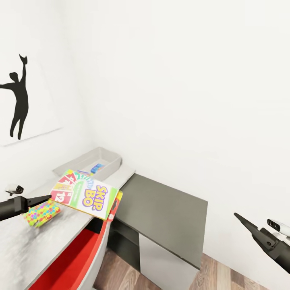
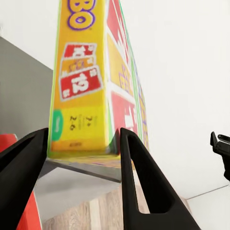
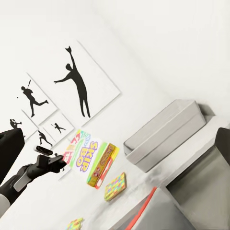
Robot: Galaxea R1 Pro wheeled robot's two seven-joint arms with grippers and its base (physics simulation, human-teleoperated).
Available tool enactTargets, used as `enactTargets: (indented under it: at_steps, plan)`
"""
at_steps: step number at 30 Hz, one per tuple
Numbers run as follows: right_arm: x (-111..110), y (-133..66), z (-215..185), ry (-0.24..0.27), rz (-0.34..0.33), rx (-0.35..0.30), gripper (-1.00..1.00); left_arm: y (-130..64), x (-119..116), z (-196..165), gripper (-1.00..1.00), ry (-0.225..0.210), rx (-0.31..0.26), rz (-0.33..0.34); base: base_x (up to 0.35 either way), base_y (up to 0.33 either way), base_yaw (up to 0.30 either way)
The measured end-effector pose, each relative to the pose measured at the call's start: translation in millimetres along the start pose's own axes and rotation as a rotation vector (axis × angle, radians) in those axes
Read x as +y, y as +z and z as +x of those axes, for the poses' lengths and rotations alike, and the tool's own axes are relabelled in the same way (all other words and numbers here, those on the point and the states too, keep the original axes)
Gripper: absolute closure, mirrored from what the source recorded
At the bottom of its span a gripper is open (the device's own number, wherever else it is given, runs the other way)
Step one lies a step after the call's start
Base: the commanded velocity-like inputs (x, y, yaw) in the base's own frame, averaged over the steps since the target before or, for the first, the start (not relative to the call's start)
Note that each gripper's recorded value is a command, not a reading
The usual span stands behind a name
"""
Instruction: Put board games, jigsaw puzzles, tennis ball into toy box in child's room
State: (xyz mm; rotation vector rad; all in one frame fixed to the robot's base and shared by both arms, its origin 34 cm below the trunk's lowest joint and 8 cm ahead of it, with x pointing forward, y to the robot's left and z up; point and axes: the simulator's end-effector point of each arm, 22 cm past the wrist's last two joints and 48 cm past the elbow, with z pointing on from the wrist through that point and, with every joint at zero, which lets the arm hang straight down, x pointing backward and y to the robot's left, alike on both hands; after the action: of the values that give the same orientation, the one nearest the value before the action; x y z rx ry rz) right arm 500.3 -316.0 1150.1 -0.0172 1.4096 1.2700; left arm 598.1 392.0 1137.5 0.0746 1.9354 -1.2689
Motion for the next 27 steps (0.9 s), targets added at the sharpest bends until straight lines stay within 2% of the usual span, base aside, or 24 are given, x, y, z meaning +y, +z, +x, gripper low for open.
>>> enactTargets:
  at_steps: [7,16,27]
  plan:
    - [0.6,0.1,-0.1,-0.001,-0.001,-0.001,-1.0,-0.4,-0.9,-0.3,1.0,0.003,-0.001,0.001,0.247,-0.102,-0.057]
    - [3.4,0.4,-2.0,-0.006,-0.007,-0.005,-1.0,-1.6,-3.7,-1.7,1.0,0.009,-0.003,0.002,0.243,0.016,-0.149]
    - [3.7,0.4,-2.1,-0.007,-0.007,-0.005,-1.0,-2.7,-3.4,0.5,1.0,0.006,-0.003,0.001,0.15,0.101,-0.013]
